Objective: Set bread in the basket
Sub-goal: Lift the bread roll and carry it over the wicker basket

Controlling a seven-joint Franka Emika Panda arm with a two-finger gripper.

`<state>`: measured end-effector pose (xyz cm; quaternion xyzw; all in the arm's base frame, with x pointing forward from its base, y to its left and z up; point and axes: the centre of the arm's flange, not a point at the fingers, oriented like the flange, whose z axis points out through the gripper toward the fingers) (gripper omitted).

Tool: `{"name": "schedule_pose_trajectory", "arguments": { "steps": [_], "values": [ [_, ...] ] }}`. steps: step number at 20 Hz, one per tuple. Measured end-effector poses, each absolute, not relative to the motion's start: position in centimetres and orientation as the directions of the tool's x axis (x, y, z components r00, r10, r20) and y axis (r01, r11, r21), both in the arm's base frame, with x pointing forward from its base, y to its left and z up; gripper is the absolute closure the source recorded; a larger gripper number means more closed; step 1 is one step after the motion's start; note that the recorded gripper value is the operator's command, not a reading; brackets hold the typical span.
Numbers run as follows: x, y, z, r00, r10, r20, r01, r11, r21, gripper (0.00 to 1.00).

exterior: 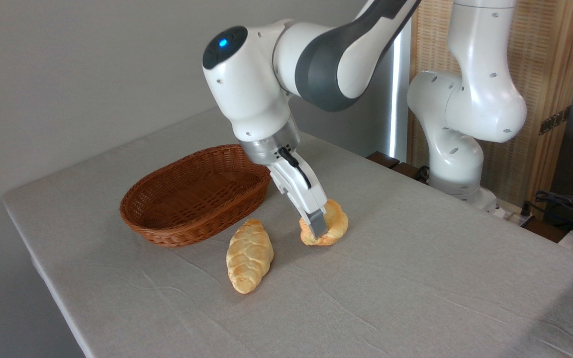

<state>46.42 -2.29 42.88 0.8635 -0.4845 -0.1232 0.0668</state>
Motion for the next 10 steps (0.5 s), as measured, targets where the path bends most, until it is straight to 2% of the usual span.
{"name": "schedule_pose_trajectory", "arguments": {
  "steps": [2, 5, 10],
  "values": [
    [46.7, -2.5, 43.5, 0.503, -0.853, -0.137, -0.823, -0.522, 0.226, 0.59],
    [47.3, -3.0, 44.8, 0.530, -0.844, -0.081, -0.814, -0.533, 0.229, 0.57],
    [48.7, -6.3, 48.7, 0.619, -0.786, 0.001, -0.769, -0.605, 0.207, 0.55]
  ]
}}
